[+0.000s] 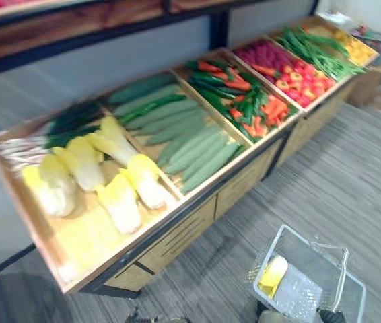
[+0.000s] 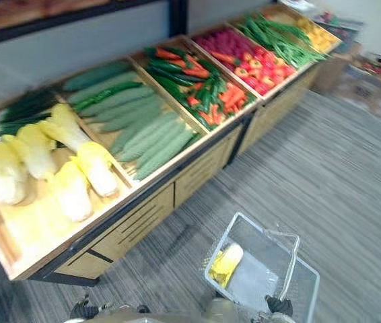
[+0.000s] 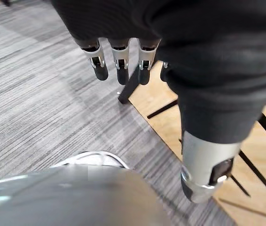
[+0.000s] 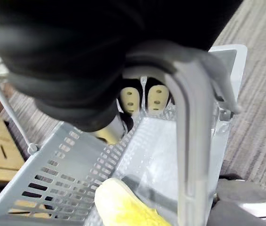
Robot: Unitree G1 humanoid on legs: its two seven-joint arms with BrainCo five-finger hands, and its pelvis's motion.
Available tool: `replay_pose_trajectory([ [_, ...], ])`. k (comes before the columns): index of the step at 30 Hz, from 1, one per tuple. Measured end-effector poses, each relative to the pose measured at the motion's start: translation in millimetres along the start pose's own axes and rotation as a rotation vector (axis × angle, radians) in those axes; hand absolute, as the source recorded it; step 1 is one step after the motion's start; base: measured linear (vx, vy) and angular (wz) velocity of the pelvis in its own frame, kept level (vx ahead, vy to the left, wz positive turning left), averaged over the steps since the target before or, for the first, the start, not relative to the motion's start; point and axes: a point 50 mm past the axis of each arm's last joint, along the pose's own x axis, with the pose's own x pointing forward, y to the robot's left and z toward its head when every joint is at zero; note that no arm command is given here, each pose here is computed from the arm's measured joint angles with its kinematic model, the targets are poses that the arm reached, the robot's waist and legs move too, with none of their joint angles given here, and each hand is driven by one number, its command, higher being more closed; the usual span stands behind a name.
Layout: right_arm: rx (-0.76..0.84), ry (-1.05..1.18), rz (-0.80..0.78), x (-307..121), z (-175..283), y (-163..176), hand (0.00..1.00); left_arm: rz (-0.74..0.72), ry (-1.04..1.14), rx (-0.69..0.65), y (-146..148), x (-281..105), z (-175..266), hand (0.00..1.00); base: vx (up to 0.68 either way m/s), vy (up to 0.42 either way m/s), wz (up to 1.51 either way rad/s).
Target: Pick vegetable in the basket
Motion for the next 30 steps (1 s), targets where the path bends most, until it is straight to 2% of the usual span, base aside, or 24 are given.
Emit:
replay_pose_trajectory([
  [2, -0.011, -0.023, 0.025, -0.7, 5.1, 8.5, 1.0, 0.013, -0.043, 0.021, 6.7, 1.7, 8.0, 0.0, -0.04, 0.246, -1.23],
  [4, -0.06, -0.138, 0.081, 4.1, 36.6, 22.8, 1.0, 0.0, -0.027, 0.001, 2.7, 0.5, 4.7, 0.0, -0.15, 0.24, -2.48],
  [6, -0.052, -0.16, 0.071, 4.9, 40.7, 19.3, 1.0, -0.012, -0.041, 0.016, 1.1, 0.3, 6.8, 0.0, -0.1, 0.203, -1.56],
  [13, -0.068, -0.085, 0.086, 3.3, 23.8, 19.6, 1.0, -0.021, -0.029, -0.001, -0.6, -1.0, 3.0, 0.0, -0.04, -0.04, -1.19],
  [18, -0.085, 0.034, 0.034, -5.4, -14.4, 3.5, 1.0, -0.019, -0.042, -0.025, -4.7, -0.1, 9.2, 0.0, -0.05, -0.19, -0.27],
  [24, -0.113, 0.009, 0.016, -0.2, -5.8, -7.1, 1.0, -0.007, -0.007, -0.061, -5.1, -3.7, -1.9, 0.0, -0.08, -0.099, -0.7],
  [30, -0.142, -0.009, 0.016, 1.1, -2.7, -10.9, 1.0, -0.011, 0.026, -0.088, -11.7, -8.2, -11.8, 0.0, 0.02, 0.16, -0.63],
])
